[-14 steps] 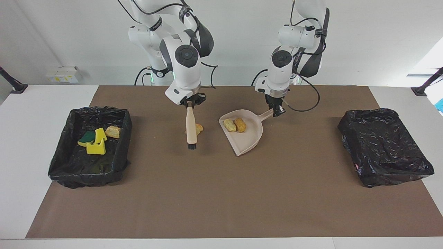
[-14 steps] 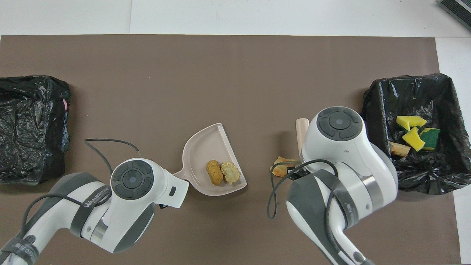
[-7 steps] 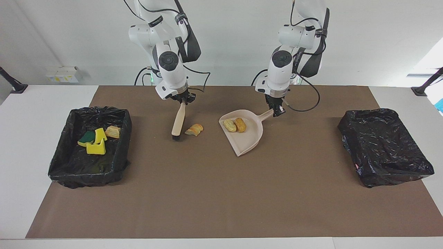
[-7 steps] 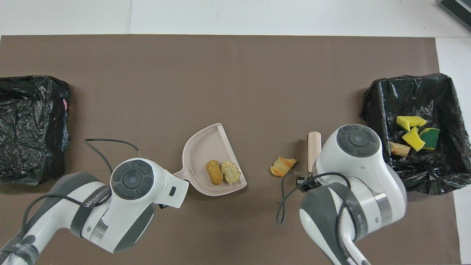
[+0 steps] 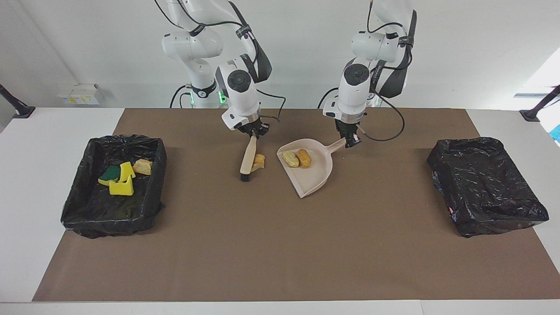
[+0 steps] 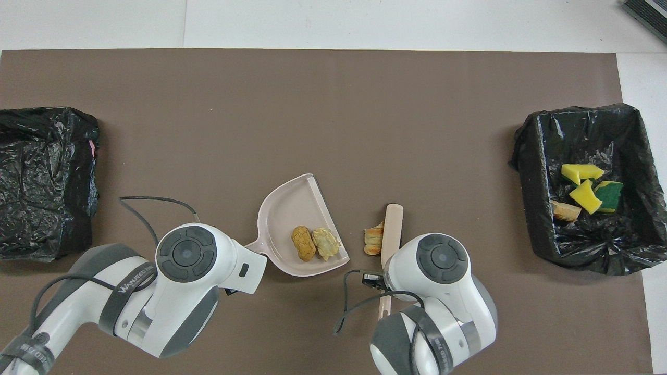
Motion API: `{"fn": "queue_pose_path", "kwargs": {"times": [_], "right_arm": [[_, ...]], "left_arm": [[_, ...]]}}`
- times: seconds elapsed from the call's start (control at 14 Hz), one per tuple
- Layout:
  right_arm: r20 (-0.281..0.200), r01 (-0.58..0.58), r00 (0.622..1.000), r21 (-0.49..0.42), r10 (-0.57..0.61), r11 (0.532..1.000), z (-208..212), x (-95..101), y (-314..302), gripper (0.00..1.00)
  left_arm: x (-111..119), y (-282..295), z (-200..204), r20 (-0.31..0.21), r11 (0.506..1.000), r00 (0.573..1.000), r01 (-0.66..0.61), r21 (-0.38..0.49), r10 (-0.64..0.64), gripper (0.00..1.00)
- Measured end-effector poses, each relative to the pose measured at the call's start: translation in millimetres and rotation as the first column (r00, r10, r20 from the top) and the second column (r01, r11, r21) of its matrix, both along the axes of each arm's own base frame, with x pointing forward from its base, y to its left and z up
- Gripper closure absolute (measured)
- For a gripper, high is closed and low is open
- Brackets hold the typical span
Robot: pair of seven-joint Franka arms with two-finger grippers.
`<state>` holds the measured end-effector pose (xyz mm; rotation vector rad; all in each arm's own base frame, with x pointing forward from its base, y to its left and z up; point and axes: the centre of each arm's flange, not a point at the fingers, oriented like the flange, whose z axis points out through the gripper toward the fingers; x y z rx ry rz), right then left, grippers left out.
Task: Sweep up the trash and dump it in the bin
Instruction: 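Sweep the last bread chunk into the dustpan with the right gripper, then carry the loaded dustpan to the bin with the left gripper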
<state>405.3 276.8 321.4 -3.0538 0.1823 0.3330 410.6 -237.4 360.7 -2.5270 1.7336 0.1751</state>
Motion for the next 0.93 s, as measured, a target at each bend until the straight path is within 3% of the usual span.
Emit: {"fn": "queue_pose_path", "kwargs": {"times": [0.36, 0.57, 0.72, 0.93], "right_arm": [[0.035, -0.257, 0.966, 0.103, 0.254, 0.961, 10, 7.0, 45, 0.74], [0.027, -0.228, 0.973, 0.216, 0.228, 0.949, 22, 9.8, 68, 0.74], [0.022, -0.217, 0.976, 0.233, 0.218, 0.948, 26, 11.6, 71, 0.74], [-0.046, -0.186, 0.979, 0.224, 0.201, 0.957, 37, 18.9, 53, 0.74]], "left_arm": [[0, 0, 0, 0.000, 1.000, 1.000, -0.002, 0.000, 0.002, 0.67], [1, 1, 0, 0.000, 1.000, 1.000, -0.005, 0.000, 0.005, 0.67], [2, 4, 0, 0.004, 0.999, 0.999, -0.042, 0.001, 0.042, 0.67], [3, 6, 0, 0.015, 0.989, 0.989, -0.149, 0.003, 0.149, 0.67]]}}
